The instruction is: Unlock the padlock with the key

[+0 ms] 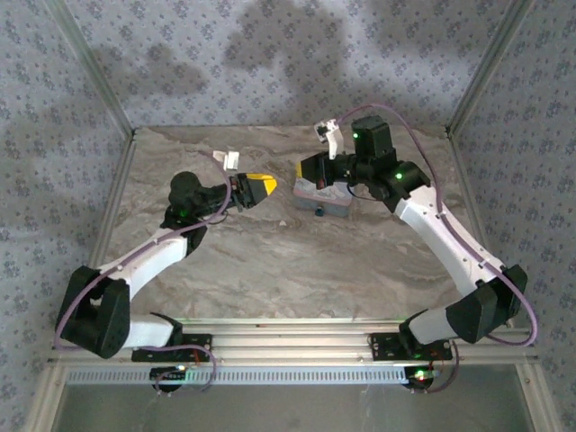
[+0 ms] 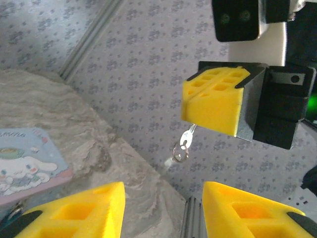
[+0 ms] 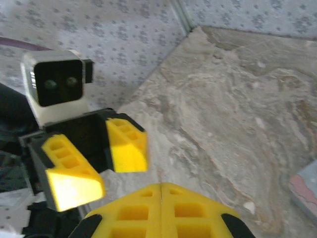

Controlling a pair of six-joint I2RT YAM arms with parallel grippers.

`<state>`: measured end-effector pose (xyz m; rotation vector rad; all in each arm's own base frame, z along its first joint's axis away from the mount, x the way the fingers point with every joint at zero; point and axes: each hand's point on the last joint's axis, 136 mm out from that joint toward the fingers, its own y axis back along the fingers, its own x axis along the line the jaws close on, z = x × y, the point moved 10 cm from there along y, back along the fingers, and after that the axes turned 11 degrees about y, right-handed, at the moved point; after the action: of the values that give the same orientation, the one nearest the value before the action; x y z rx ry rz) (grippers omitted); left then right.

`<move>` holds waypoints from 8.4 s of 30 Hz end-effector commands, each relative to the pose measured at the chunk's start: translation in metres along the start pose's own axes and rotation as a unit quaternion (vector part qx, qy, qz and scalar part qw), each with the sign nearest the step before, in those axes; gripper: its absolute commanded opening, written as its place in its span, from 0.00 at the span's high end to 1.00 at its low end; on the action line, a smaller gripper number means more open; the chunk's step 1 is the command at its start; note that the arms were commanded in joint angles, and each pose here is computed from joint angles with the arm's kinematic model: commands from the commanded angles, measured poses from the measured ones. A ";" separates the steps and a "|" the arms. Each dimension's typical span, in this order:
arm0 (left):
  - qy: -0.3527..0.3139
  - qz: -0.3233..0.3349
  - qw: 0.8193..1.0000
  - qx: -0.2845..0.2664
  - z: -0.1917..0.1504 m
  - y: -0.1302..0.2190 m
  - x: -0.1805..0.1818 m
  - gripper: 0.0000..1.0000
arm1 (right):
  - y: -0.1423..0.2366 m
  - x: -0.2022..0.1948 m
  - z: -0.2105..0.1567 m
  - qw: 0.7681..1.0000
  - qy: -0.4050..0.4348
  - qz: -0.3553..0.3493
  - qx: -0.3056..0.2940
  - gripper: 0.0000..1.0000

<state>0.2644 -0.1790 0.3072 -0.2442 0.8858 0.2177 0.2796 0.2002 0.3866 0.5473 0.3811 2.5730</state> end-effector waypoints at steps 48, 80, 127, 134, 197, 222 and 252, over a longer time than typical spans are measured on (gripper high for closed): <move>-0.061 -0.020 0.996 0.055 -0.001 -0.022 -0.024 1.00 | 0.023 0.004 0.006 0.995 -0.062 0.049 -0.064 0.47; 0.082 0.243 0.965 0.046 -0.050 0.047 0.063 1.00 | -0.118 -0.080 -0.177 0.846 -0.216 -0.465 0.148 0.56; 0.085 0.259 0.960 0.069 -0.063 0.052 0.067 1.00 | -0.132 -0.128 -0.175 0.859 -0.175 -0.436 0.202 0.45; 0.090 0.256 0.960 0.071 -0.063 0.051 0.067 1.00 | -0.144 -0.135 -0.179 0.855 -0.183 -0.439 0.206 0.46; 0.010 0.223 0.961 0.162 -0.104 0.027 0.075 1.00 | -0.106 -0.059 -0.154 0.929 -0.194 -0.151 0.276 1.00; -0.026 0.169 0.971 0.165 -0.103 0.010 0.074 1.00 | -0.060 -0.061 -0.133 0.905 -0.366 -0.131 0.171 1.00; -0.098 0.170 0.967 0.161 -0.105 -0.021 0.087 1.00 | -0.054 -0.054 -0.119 0.905 -0.391 -0.058 0.156 1.00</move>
<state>0.2366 -0.2154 0.1620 0.2921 0.8125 0.4030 0.2888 0.1972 0.2169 1.5782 0.5963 1.8447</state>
